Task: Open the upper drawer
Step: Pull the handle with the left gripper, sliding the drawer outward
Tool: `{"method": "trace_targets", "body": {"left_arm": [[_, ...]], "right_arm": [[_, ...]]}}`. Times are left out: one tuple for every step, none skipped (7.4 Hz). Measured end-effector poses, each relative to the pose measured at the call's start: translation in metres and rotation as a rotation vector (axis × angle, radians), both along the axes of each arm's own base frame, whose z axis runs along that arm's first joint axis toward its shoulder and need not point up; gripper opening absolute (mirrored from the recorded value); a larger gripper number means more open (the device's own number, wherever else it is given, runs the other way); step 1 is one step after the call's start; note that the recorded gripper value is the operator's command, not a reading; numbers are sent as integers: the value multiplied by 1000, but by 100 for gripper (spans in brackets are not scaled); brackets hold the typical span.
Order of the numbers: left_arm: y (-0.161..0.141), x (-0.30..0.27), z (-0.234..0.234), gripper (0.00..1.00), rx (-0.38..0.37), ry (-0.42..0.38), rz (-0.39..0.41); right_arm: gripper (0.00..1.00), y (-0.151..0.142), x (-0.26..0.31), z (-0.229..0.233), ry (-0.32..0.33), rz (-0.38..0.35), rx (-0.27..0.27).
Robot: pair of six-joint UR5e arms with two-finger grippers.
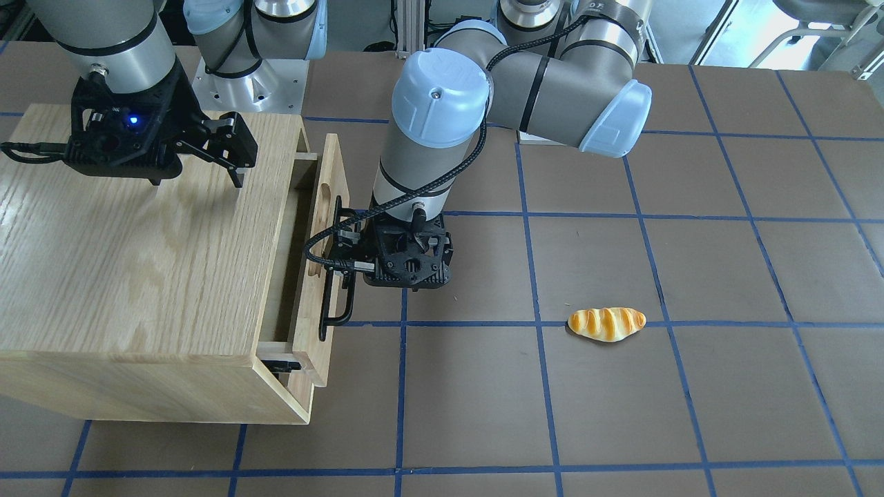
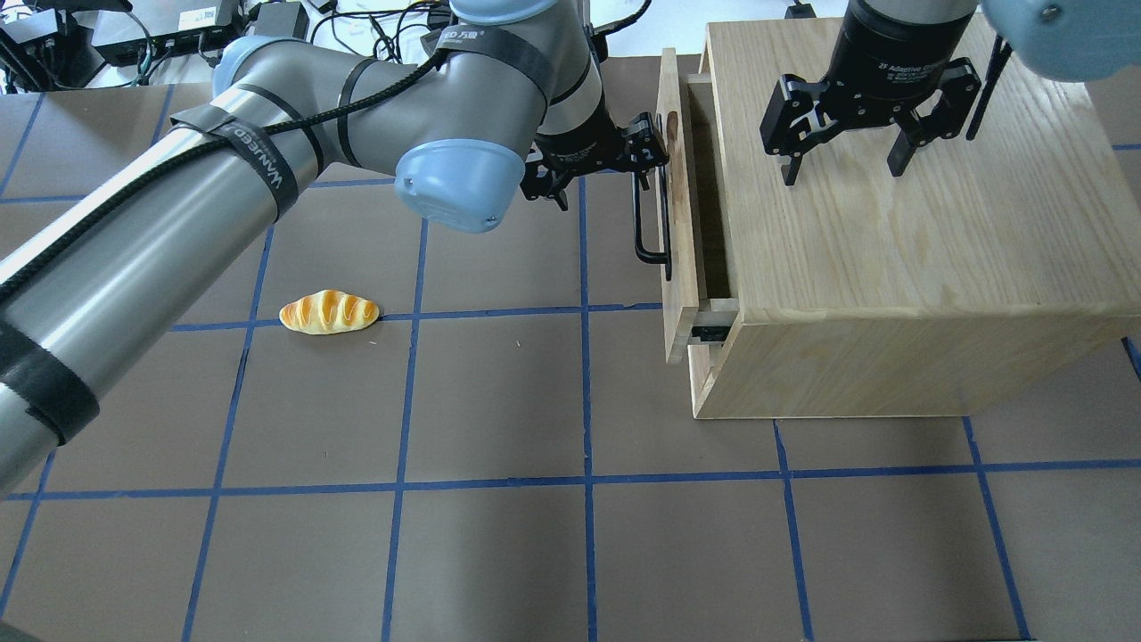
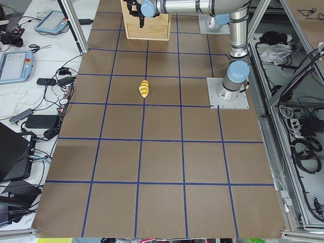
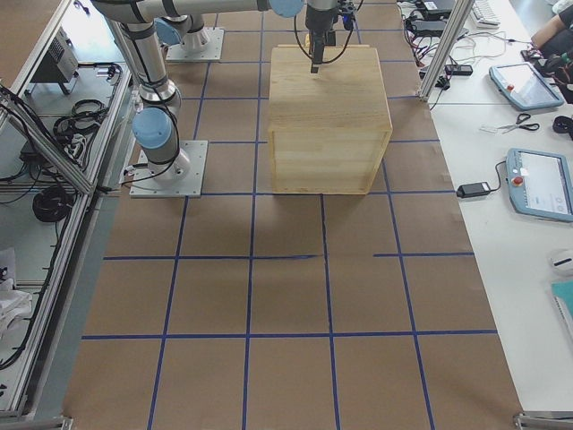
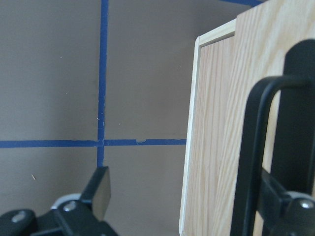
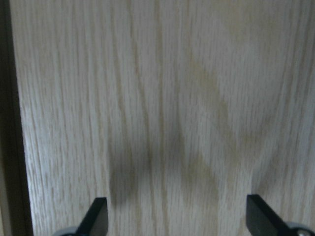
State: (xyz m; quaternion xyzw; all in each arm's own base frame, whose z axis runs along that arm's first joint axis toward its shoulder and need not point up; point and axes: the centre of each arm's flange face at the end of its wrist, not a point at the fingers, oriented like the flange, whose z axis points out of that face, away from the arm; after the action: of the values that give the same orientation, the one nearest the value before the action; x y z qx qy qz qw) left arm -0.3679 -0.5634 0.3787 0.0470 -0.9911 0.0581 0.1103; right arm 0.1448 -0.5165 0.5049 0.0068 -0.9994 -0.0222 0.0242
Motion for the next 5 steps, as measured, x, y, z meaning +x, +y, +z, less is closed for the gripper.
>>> {"method": "trace_targets", "body": {"left_arm": [[0, 2, 0, 100, 6, -9, 3], [-2, 5, -2, 100, 11, -14, 8], [-5, 12, -2, 100, 17, -18, 19], [-7, 18, -2, 100, 23, -21, 27], [-9, 22, -2, 100, 27, -23, 28]], "right_arm": [[100, 0, 0, 0, 0, 0, 0], [100, 0, 0, 0, 0, 0, 0], [100, 0, 0, 0, 0, 0, 0], [100, 0, 0, 0, 0, 0, 0], [100, 0, 0, 0, 0, 0, 0]]}}
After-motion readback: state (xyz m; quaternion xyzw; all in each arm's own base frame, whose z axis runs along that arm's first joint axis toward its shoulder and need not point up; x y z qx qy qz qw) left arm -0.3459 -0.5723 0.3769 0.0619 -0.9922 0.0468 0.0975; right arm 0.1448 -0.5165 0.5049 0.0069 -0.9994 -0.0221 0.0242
